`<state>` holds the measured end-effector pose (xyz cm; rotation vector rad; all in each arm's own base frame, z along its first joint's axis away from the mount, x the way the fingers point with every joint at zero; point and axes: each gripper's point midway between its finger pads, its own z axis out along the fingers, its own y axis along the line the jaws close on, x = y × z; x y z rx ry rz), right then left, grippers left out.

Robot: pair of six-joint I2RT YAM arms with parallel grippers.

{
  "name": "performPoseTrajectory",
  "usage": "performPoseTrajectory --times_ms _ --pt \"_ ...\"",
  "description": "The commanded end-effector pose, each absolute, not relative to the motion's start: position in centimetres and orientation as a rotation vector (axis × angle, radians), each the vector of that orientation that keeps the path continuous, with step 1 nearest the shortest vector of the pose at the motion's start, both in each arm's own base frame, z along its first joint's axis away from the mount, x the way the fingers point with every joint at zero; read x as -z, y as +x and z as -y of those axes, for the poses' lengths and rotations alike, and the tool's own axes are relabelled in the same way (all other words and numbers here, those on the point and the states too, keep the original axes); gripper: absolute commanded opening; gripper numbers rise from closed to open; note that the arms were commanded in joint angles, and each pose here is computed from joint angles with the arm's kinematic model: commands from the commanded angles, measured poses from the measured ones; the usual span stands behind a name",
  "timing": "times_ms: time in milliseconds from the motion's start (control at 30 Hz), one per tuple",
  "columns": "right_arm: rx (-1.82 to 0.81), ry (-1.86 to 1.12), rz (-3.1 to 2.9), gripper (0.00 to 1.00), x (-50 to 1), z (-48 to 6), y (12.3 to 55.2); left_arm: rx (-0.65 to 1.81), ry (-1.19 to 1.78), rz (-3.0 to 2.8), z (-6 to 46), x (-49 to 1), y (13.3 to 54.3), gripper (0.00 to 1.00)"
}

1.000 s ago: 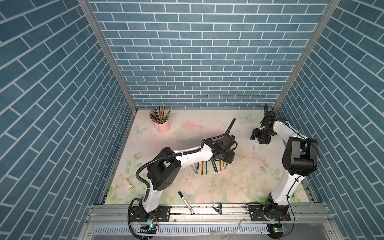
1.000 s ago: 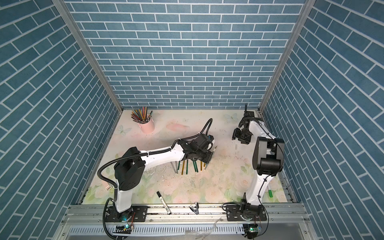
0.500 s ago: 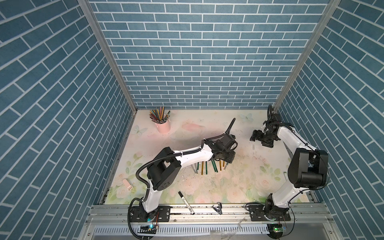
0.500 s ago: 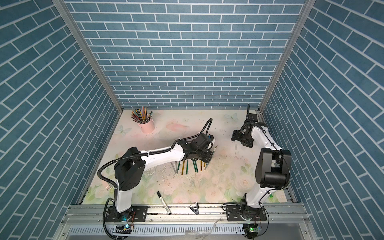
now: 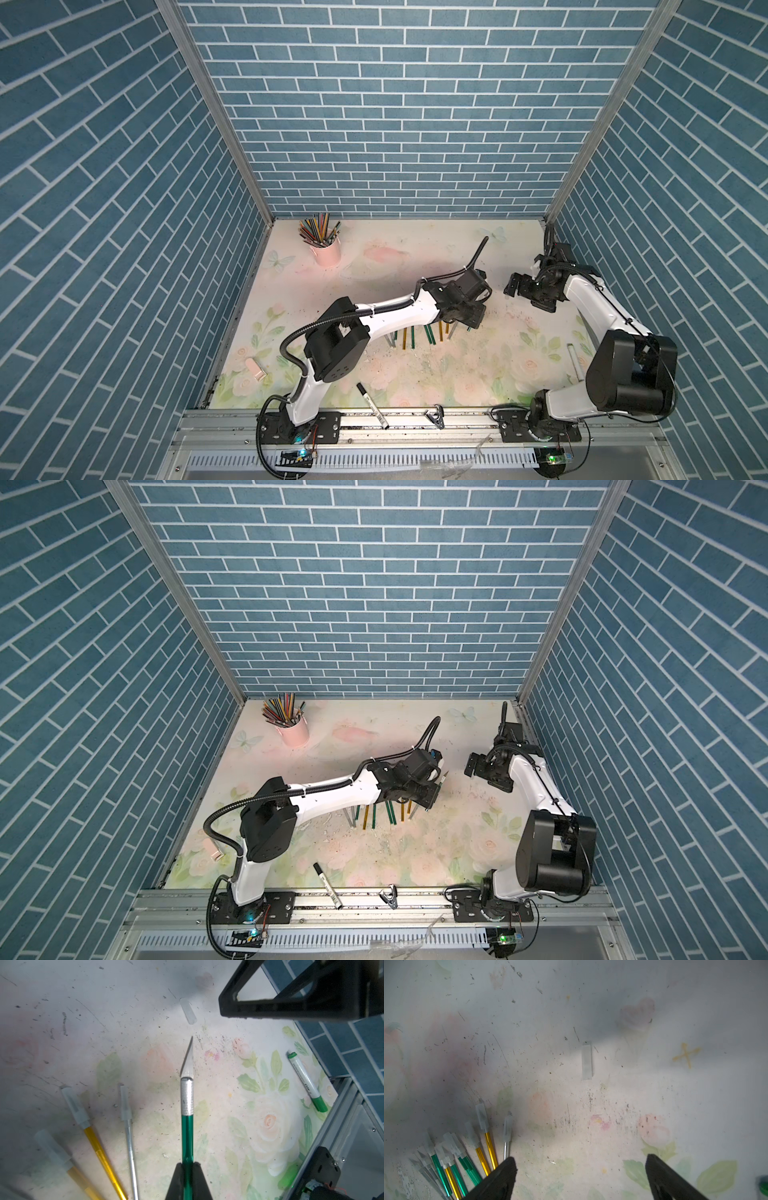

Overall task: Remove protective caps from carving knives
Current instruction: Place the carving knife at the center of the board.

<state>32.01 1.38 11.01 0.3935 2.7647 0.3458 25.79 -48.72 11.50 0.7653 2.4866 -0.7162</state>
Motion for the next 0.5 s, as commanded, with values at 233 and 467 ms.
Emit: performPoseTrajectory --times_ms 233,467 --pt "-0.348 0.571 -2.727 0.96 -11.6 1.0 28.5 0.614 0.655 -2.624 50.6 -7.9 26.2 0.02" --pt "-0.397 0.63 -2.712 0.95 -10.4 0.8 27.1 0.575 0.594 -2.664 52.3 -7.1 27.5 0.02"
